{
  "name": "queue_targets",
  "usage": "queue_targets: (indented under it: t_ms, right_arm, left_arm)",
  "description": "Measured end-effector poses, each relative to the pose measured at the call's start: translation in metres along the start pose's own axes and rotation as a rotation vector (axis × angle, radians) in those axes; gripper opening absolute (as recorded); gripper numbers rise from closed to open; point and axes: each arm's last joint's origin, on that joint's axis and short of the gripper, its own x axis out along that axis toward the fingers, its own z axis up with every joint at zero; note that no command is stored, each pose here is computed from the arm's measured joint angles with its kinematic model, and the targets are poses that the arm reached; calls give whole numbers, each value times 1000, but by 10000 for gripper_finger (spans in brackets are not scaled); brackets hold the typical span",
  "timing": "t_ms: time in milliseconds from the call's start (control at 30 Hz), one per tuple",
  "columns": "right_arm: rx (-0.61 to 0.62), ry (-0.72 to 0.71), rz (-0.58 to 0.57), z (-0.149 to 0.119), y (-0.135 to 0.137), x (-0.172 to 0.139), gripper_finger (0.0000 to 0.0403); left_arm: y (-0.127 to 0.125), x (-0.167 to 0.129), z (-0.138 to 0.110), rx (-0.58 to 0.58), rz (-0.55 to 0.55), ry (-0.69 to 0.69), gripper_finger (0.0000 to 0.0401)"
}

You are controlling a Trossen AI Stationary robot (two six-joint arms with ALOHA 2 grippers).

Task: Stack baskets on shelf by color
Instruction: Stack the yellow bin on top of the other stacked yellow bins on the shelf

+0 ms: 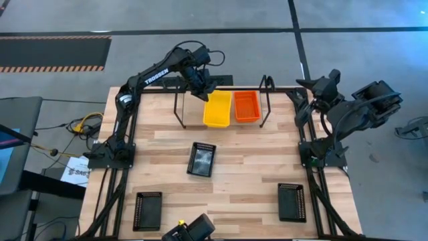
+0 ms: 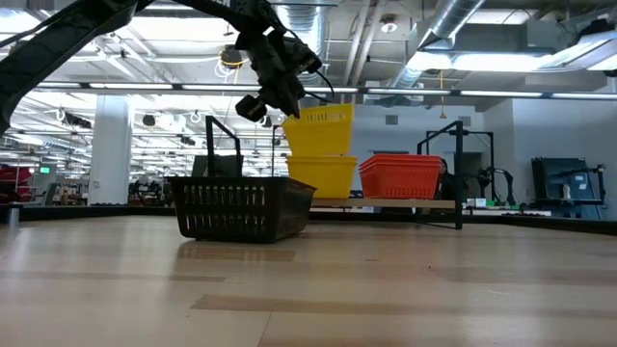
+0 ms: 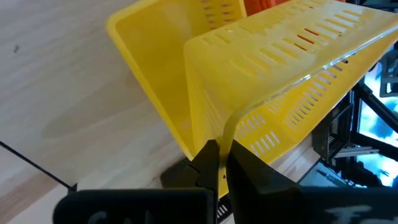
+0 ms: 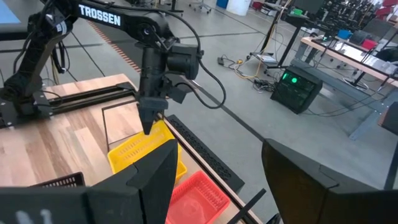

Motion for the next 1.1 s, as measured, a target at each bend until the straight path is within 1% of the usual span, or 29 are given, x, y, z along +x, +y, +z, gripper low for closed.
queue_targets:
  t_ms: [133, 233, 367, 533, 700, 900, 1100]
  right_arm:
    - [-21, 4, -1, 0, 4, 2, 255]
    - [-37, 7, -4, 0, 8, 3, 255]
    - [-49, 8, -3, 0, 9, 3, 255]
    - [-48, 9, -4, 0, 9, 3, 255]
    - [-48, 9, -3, 0, 9, 3, 255]
    - [-61, 9, -2, 0, 9, 3, 255]
    - [-63, 10, 0, 0, 9, 3, 255]
  left_arm:
    - [0, 6, 1, -18, 4, 20, 0]
    - [0, 20, 6, 0, -7, 24, 0]
    - [2, 35, 9, -4, -11, 76, 0]
    - [8, 46, 13, -12, 20, 104, 0]
    - [13, 44, 17, -4, 41, 78, 0]
    - [24, 37, 23, -33, 58, 57, 0]
    - [26, 36, 25, -29, 55, 48, 0]
